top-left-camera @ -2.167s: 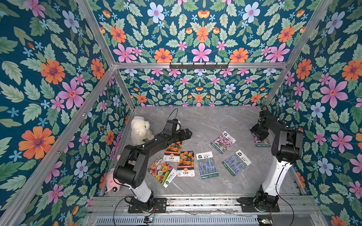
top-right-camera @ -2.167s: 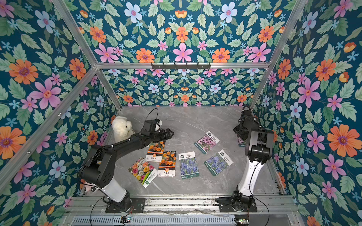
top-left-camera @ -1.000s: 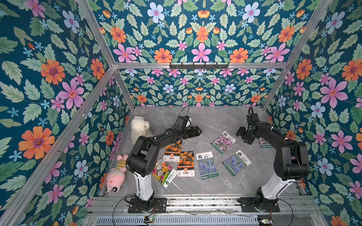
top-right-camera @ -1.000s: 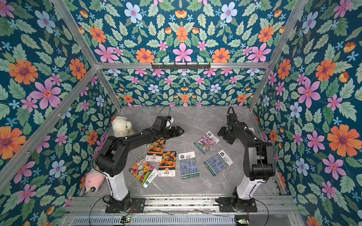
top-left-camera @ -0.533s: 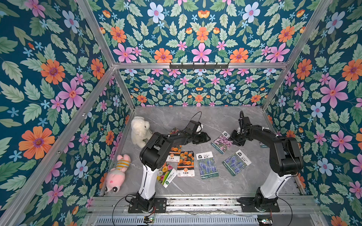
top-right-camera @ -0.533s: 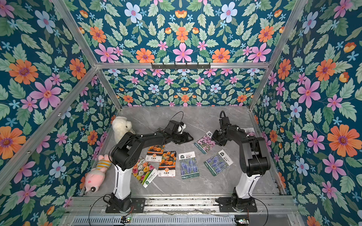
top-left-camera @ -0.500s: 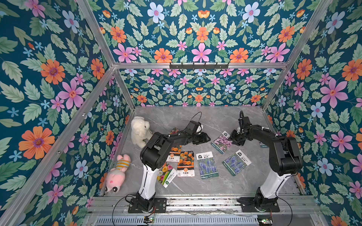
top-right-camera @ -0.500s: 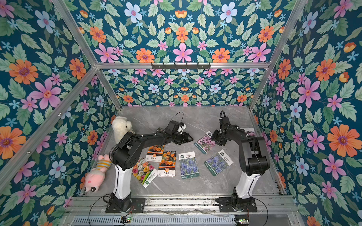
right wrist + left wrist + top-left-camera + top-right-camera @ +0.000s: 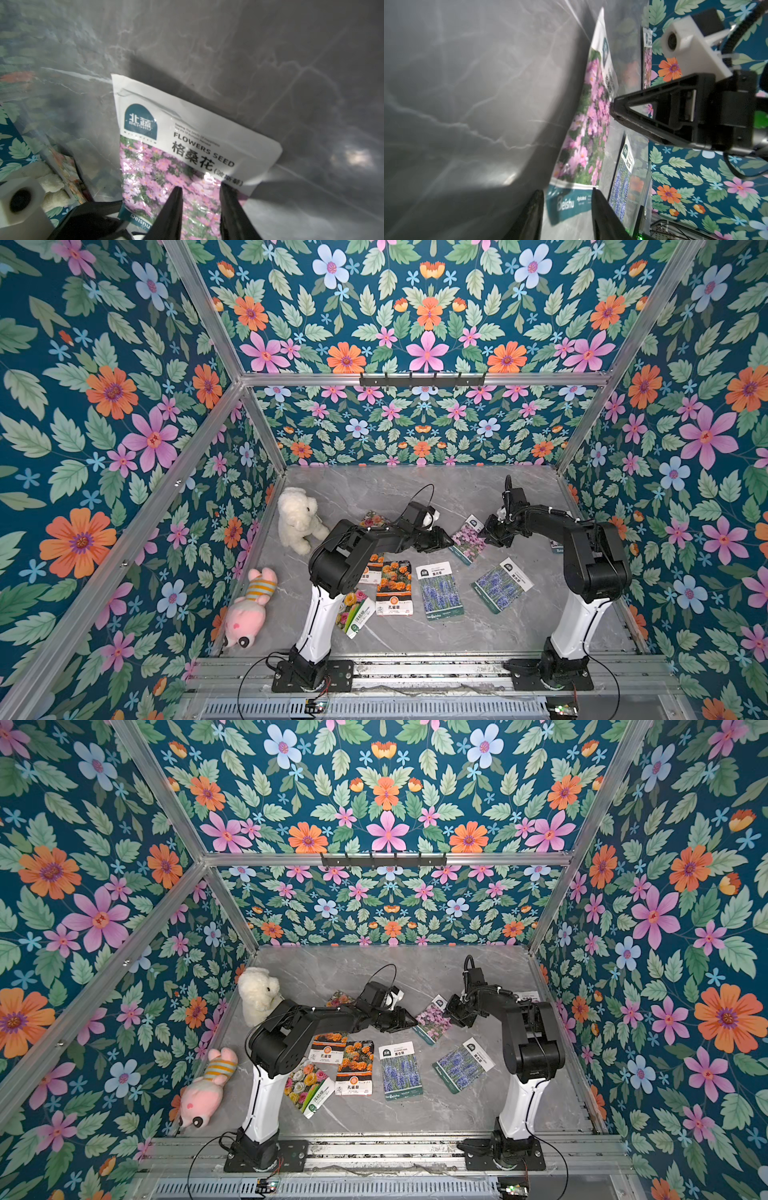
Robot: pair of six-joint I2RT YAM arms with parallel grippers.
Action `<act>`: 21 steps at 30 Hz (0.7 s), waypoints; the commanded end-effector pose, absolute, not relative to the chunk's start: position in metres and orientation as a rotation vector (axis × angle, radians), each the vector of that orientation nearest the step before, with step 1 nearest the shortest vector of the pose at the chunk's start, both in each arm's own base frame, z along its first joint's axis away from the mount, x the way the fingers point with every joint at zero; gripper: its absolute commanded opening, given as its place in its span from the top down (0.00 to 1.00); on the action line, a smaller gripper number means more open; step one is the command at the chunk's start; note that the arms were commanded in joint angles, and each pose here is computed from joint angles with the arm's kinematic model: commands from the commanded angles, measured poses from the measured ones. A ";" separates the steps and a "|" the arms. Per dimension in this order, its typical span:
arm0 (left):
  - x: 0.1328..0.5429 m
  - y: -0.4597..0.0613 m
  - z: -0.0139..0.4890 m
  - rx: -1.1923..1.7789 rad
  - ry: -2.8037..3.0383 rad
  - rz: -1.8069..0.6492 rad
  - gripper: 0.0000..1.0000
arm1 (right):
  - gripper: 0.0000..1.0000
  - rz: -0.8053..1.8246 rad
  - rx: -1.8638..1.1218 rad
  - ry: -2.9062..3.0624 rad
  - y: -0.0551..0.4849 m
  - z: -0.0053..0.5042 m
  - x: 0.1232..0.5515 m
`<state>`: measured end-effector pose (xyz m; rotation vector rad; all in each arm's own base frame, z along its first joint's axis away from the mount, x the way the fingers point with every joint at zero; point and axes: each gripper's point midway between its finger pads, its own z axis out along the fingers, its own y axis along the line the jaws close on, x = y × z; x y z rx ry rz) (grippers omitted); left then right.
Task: Arrange the seed packets in a row
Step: Pick up the seed packet from the center of the board.
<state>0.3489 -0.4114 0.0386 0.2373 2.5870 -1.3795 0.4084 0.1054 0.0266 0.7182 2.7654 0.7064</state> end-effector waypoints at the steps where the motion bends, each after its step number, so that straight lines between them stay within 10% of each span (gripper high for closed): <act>1: 0.350 -0.418 0.040 0.245 2.569 -1.424 0.60 | 0.65 0.651 0.739 2.832 0.101 0.010 0.395; 11: 0.368 -0.424 0.057 0.238 2.461 -1.422 0.99 | 0.55 0.730 0.713 2.660 0.100 0.046 0.409; 21: 0.368 -0.422 0.145 0.110 2.206 -1.699 1.00 | 0.24 1.196 0.756 2.342 0.120 0.123 0.401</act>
